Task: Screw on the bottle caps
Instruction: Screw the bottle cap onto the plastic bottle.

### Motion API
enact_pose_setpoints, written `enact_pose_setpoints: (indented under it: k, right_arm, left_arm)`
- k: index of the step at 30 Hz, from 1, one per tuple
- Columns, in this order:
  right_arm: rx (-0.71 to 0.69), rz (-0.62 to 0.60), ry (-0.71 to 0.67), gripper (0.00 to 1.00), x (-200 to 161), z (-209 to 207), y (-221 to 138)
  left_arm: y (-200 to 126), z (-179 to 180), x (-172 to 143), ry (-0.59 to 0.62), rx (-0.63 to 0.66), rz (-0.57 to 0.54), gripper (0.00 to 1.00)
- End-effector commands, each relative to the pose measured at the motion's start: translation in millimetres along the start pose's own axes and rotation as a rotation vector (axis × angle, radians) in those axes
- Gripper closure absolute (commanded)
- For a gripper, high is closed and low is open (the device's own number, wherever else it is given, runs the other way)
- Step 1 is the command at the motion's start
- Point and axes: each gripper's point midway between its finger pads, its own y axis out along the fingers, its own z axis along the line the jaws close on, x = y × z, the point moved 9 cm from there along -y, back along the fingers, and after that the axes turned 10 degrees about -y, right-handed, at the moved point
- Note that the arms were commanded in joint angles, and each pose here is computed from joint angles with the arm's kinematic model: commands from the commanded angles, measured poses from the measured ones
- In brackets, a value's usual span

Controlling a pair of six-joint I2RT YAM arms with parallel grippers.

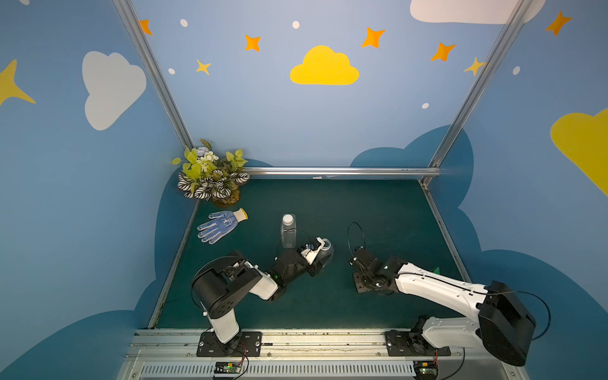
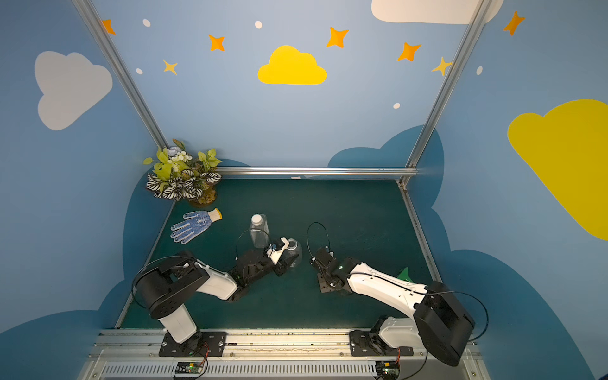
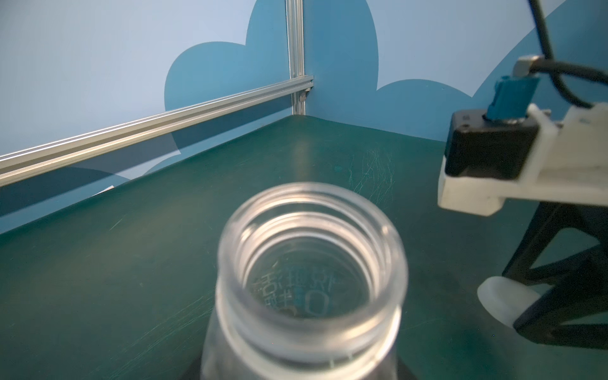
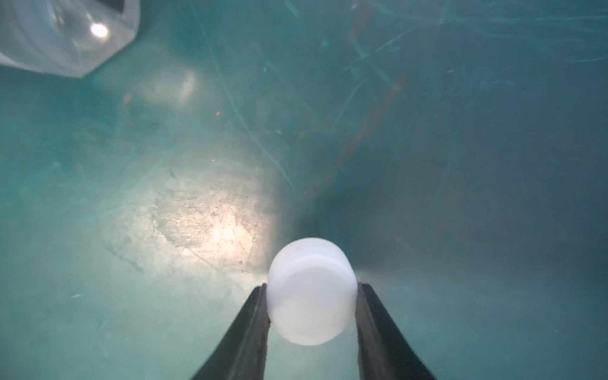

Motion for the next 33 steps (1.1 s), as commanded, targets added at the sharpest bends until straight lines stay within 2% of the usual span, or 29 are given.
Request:
enact_pose_setpoints:
  k: [1, 7, 21, 33]
  right_arm:
    - [0.003, 0.038, -0.016, 0.67, -9, -9, -5]
    - [0.021, 0.044, 0.005, 0.67, -11, -18, -12]
    - [0.025, 0.027, 0.021, 0.68, -8, -26, -27]
    - [0.034, 0.012, 0.025, 0.69, -8, -27, -33]
  left_arm:
    - [-1, -1, -13, -0.015, -0.023, 0.021, 0.40]
    - [-2, 0, -18, -0.041, -0.022, -0.030, 0.38]
    - [4, 2, -26, -0.015, 0.024, -0.009, 0.31]
    - [5, 4, -31, -0.025, 0.079, -0.002, 0.29]
